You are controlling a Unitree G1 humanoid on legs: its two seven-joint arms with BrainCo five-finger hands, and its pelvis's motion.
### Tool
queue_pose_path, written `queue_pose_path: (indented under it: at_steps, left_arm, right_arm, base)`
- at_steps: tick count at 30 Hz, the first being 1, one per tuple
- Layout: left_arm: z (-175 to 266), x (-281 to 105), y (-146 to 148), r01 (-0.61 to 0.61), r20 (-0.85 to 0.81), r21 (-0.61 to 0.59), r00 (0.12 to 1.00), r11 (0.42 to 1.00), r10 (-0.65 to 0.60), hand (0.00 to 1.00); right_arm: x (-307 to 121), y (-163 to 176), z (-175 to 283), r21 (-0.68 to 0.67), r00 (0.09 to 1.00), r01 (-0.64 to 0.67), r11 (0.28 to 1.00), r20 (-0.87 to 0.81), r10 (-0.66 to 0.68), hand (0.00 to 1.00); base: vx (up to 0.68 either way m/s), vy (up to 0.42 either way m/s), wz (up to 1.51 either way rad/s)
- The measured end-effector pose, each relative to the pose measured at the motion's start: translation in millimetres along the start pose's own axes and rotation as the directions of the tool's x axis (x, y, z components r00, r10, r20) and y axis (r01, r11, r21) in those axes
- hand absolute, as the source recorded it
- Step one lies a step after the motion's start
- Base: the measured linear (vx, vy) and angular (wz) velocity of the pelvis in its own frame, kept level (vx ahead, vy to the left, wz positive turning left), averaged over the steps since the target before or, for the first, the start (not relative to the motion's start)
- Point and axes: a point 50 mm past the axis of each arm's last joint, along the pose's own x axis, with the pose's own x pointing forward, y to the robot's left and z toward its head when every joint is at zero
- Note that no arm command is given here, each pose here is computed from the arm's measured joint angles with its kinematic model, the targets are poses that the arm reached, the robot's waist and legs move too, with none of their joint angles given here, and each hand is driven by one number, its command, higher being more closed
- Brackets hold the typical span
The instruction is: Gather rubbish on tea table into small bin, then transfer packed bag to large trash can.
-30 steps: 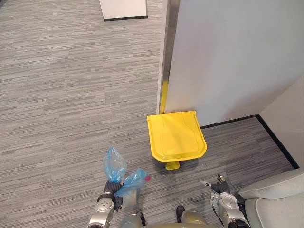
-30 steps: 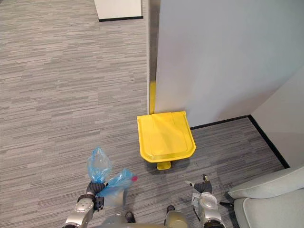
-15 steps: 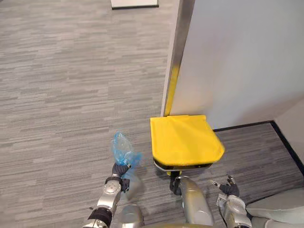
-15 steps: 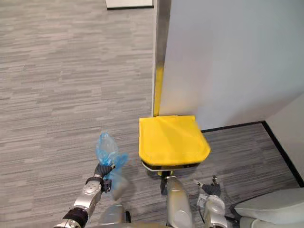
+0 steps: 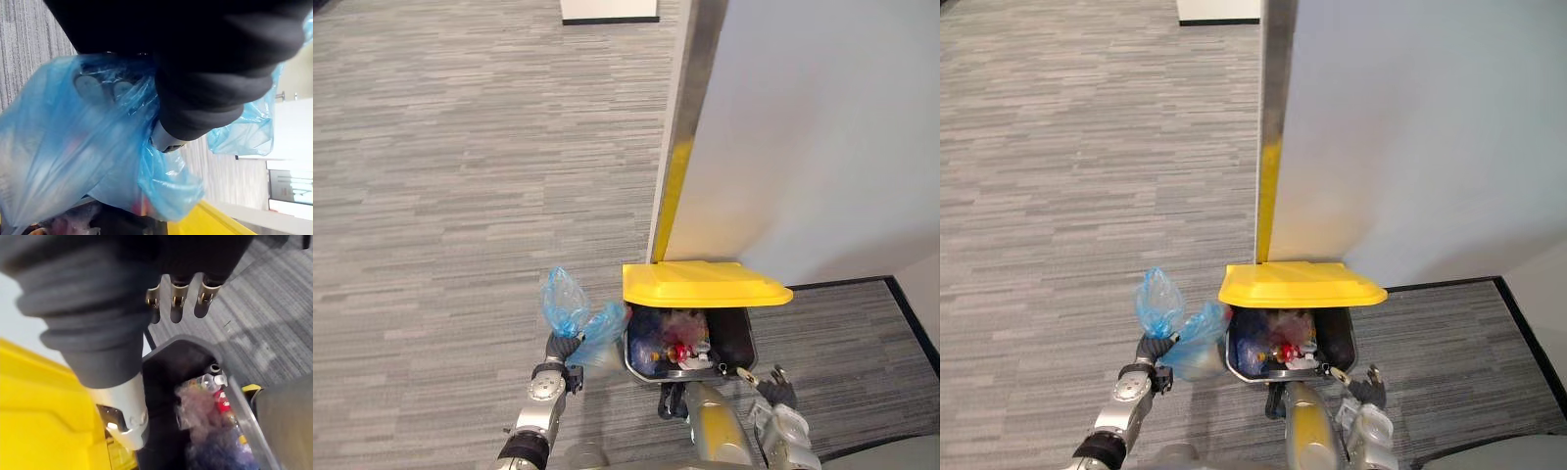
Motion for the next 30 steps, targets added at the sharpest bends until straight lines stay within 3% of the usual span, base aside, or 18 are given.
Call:
queue_pose_path:
  at_steps: [6,12,16,25,30]
  left_arm:
    - [21.8,3.7,-8.9,0.038,0.088,0.015,0.995,0.999,-0.039,1.00]
    - [58.9,16.1,-9.8,0.034,0.216,0.010,0.976,0.999,-0.035,1.00]
    - [91.8,27.8,-0.8,0.003,0.311,0.007,0.951,1.000,-0.006,1.00]
    - [90.9,30.7,18.2,-0.040,0.306,0.011,0.951,0.999,0.035,1.00]
    - [92.0,31.0,24.5,-0.051,0.310,0.034,0.950,0.998,0.039,1.00]
  right_arm:
    - [8.6,46.9,61.2,-0.122,0.962,-0.155,0.980,0.206,0.178,0.00]
    - [13.0,75.7,124.7,-0.302,0.880,-0.182,0.936,0.376,0.292,0.00]
    - [18.2,83.3,176.7,-0.435,0.816,-0.113,0.893,0.473,0.333,0.00]
    - [20.3,65.2,273.0,-0.523,0.736,0.104,0.846,0.612,0.288,0.00]
    - [22.0,59.9,283.7,-0.527,0.740,0.135,0.839,0.617,0.269,0.00]
  base:
    - [-0.05,-0.120,0.20]
    - [-0.05,-0.149,0.36]
    - [-0.13,-0.201,0.56]
    - [-0.14,0.005,-0.03]
    - [-0.02,-0.001,0.02]
